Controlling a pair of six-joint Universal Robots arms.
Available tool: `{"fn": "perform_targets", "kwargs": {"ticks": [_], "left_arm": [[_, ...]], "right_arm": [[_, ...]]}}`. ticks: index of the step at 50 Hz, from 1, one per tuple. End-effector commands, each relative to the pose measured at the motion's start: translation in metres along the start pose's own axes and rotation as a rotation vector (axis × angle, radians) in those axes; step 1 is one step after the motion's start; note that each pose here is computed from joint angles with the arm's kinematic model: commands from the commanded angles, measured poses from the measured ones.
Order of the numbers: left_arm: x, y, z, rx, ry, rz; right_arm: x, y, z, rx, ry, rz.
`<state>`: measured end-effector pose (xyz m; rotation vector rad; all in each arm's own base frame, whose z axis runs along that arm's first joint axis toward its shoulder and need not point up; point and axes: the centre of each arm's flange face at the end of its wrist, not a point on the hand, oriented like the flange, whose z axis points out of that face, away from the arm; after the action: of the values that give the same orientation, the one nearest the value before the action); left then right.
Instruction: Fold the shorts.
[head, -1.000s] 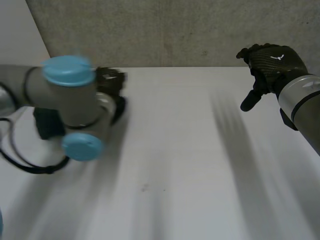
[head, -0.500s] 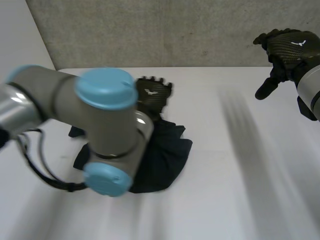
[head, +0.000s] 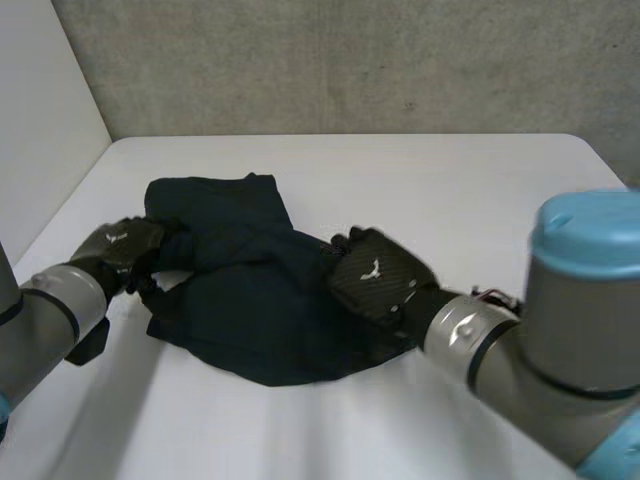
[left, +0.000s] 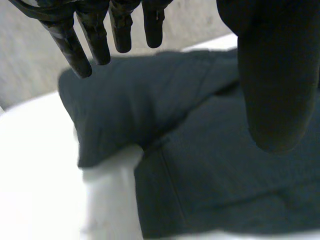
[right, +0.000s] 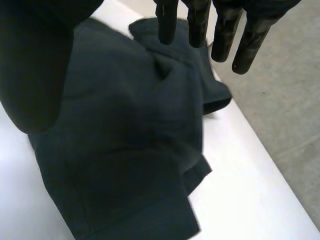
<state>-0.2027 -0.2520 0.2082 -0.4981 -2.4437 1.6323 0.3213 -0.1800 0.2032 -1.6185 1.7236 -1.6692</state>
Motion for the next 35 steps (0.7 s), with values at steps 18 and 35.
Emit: {"fn": "perform_targets", "kwargs": {"ticks": [18,35], "left_arm": [[0.013,0.054,0.048,-0.059,0.073,0.195],[-0.041,-0.016,0.054,0.220,-0.276,0.194]], "right_arm": [[0.006,0.052,0.043,-0.124,0.180,0.016],[0.023,0.020,0.020,-0.056,0.218,0.204]]}}
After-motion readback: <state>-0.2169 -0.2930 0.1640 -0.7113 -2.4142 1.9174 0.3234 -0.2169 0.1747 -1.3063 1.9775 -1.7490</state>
